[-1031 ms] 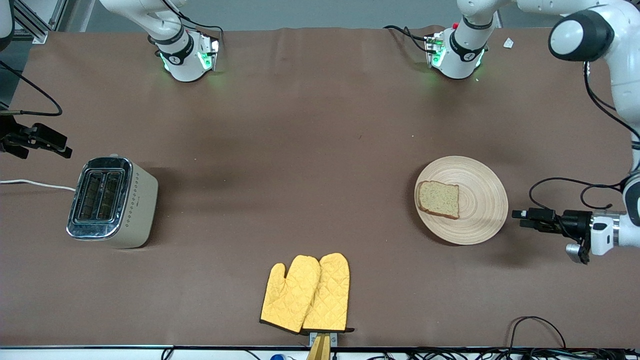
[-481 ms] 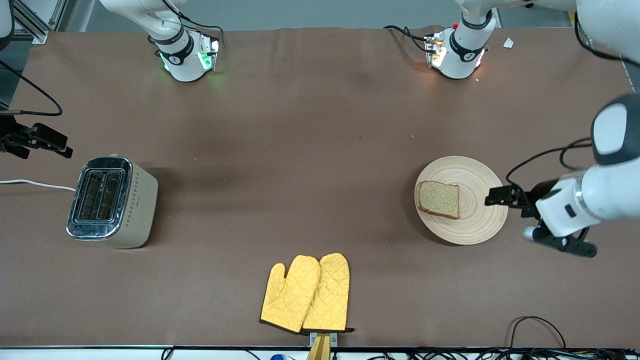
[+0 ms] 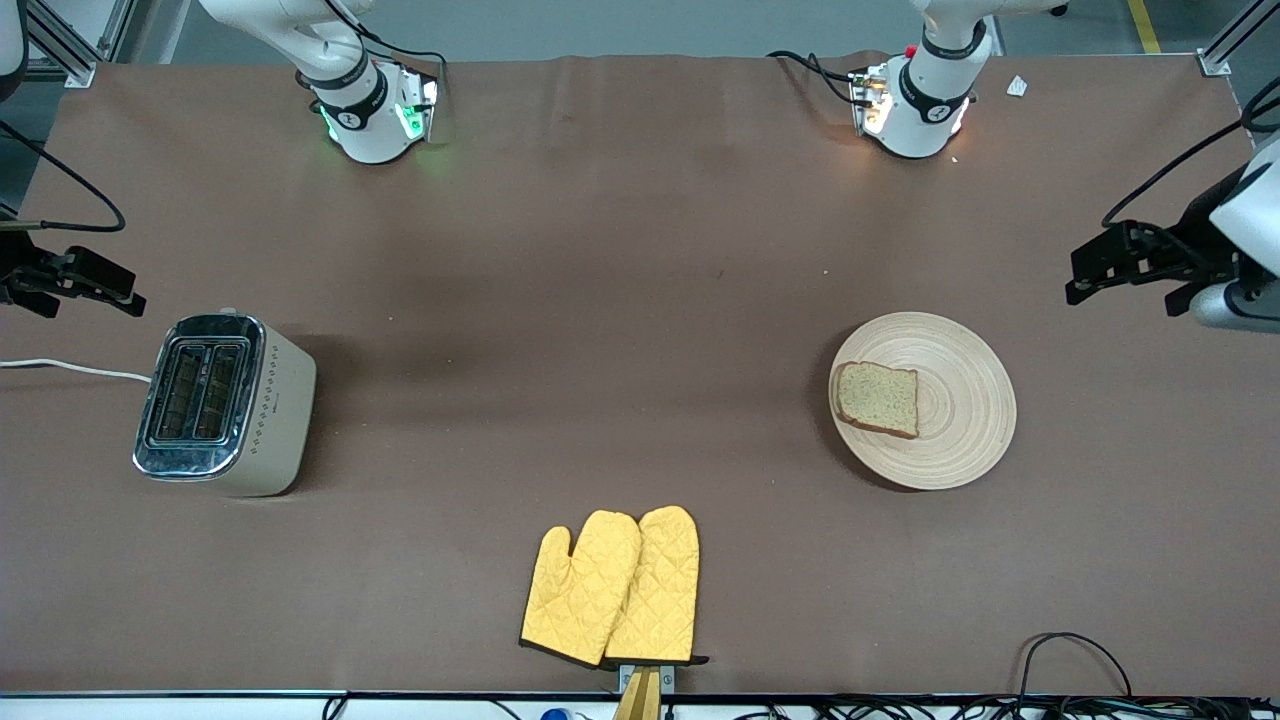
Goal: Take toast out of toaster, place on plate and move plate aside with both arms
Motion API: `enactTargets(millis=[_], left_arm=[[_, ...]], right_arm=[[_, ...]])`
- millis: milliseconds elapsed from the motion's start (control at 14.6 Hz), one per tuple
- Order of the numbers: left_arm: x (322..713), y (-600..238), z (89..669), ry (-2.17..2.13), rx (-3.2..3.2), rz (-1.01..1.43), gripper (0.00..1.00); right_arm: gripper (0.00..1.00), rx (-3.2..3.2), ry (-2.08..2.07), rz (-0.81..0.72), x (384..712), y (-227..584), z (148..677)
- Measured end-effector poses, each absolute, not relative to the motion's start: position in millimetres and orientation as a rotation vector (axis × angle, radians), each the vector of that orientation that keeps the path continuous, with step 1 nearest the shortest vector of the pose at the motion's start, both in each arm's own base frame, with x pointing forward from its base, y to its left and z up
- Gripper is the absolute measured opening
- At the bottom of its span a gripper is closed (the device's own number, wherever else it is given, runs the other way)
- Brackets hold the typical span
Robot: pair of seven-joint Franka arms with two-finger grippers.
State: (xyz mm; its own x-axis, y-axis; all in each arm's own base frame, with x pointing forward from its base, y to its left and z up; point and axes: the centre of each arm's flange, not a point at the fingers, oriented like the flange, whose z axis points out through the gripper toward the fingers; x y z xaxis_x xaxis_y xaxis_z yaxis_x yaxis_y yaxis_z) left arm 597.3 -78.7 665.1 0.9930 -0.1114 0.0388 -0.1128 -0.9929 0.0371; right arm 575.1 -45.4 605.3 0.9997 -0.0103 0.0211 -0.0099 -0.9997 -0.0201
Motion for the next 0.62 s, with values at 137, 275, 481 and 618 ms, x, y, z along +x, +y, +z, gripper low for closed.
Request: enactTargets(millis=[137, 275, 481, 618], left_arm=[[588.3, -71.4, 644.6, -0.144, 3.113, 0.115, 1.0], [566.7, -74.4, 625.4, -0.143, 3.132, 0.135, 1.0], [542.5, -78.2, 624.7, -0.149, 3.149, 0.154, 1.0], [540.1, -77.1, 628.7, -0.145, 3.15, 0.169, 1.0]], right_arm=[[1.0, -3.121, 0.02, -0.033, 575.0, -46.8, 605.3], [1.0, -3.121, 0.021, -0.033, 575.0, -47.2, 605.2], [1.0, -3.121, 0.021, -0.033, 575.0, -47.2, 605.2], [1.0, -3.121, 0.021, -0.033, 575.0, -47.2, 605.2]])
